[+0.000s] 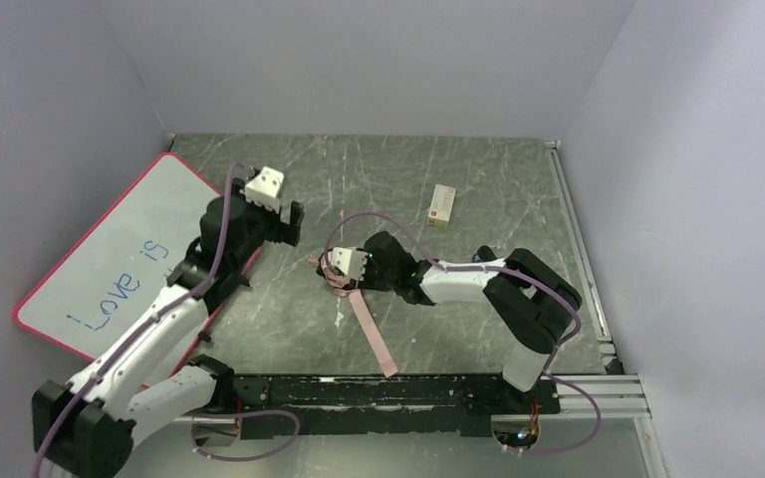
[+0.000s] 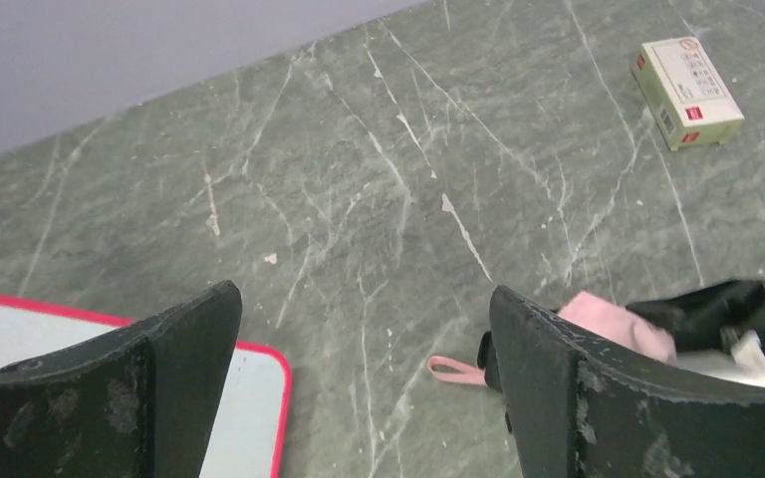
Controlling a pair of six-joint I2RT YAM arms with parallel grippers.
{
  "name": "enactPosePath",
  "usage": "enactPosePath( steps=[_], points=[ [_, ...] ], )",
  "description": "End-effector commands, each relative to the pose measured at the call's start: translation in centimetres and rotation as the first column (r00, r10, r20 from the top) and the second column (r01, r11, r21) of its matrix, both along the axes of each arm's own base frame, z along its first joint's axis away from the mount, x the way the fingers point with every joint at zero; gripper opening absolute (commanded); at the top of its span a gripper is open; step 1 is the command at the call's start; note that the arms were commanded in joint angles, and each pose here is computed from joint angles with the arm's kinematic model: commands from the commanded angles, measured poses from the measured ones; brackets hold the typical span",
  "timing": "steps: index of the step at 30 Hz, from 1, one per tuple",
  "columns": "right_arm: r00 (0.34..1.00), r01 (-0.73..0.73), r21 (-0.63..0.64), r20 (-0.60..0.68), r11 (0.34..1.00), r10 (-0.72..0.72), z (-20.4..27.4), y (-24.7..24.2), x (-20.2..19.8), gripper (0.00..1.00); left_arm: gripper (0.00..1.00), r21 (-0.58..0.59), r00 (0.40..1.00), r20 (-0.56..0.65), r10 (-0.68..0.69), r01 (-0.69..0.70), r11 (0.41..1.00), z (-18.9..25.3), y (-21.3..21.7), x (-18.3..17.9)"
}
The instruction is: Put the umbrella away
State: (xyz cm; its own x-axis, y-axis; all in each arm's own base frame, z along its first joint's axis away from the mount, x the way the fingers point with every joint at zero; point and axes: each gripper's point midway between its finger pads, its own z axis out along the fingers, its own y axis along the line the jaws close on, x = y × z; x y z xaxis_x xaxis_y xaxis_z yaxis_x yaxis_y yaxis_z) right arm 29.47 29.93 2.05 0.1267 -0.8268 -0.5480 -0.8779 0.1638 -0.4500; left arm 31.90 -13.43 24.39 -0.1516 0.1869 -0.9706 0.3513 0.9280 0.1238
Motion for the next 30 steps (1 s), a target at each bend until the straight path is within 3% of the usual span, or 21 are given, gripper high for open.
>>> enactPosePath(
  steps=[1, 5, 11, 15, 18, 21, 23, 30],
  points=[
    [0.997, 0.04, -0.283, -0.049, 0.958, -0.056, -7.0, -5.8, -4.2, 0.11, 0.97, -0.135, 0.988, -0.067, -0.141, 0.131, 0.982, 0.7, -1.9, 2.1],
    [0.999, 0.03, -0.33, -0.001, 0.944, -0.033, -7.5, -6.1, -5.4, 0.11, 0.97, -0.073, 0.947, -0.136, -0.29, 0.282, 0.957, -1.6, -4.0, 3.1],
    [0.998, 0.019, -0.39, 0.068, 0.92, 0.008, -7.9, -6.7, -6.6, 0.11, 0.97, -0.024, 0.825, -0.211, -0.525, 0.532, 0.846, -5.3, -6.9, 1.8],
    [0.995, 0.012, -0.41, 0.097, 0.912, 0.03, -8.0, -7.0, -7.4, 0.11, 0.97, -0.022, 0.707, -0.275, -0.651, 0.672, 0.74, -7.6, -8.5, 0.5],
    [0.992, -0.005, -0.421, 0.111, 0.907, 0.057, -8.1, -7.0, -8.0, 0.11, 0.97, -0.048, 0.569, -0.36, -0.739, 0.78, 0.624, -10.0, -9.9, -1.3],
    [0.99, -0.021, -0.423, 0.117, 0.906, 0.077, -8.3, -6.6, -8.4, 0.11, 0.97, -0.092, 0.43, -0.445, -0.786, 0.85, 0.518, -12.0, -11.0, -3.3],
    [0.989, -0.027, -0.422, 0.119, 0.906, 0.085, -8.3, -6.3, -8.6, 0.11, 0.97, -0.116, 0.375, -0.482, -0.792, 0.869, 0.482, -13.4, -11.5, -4.0],
    [0.988, -0.038, -0.418, 0.121, 0.908, 0.097, -8.2, -5.9, -8.8, 0.11, 0.97, -0.139, 0.272, -0.563, -0.781, 0.9, 0.413, -16.5, -11.6, -4.9]
  ],
)
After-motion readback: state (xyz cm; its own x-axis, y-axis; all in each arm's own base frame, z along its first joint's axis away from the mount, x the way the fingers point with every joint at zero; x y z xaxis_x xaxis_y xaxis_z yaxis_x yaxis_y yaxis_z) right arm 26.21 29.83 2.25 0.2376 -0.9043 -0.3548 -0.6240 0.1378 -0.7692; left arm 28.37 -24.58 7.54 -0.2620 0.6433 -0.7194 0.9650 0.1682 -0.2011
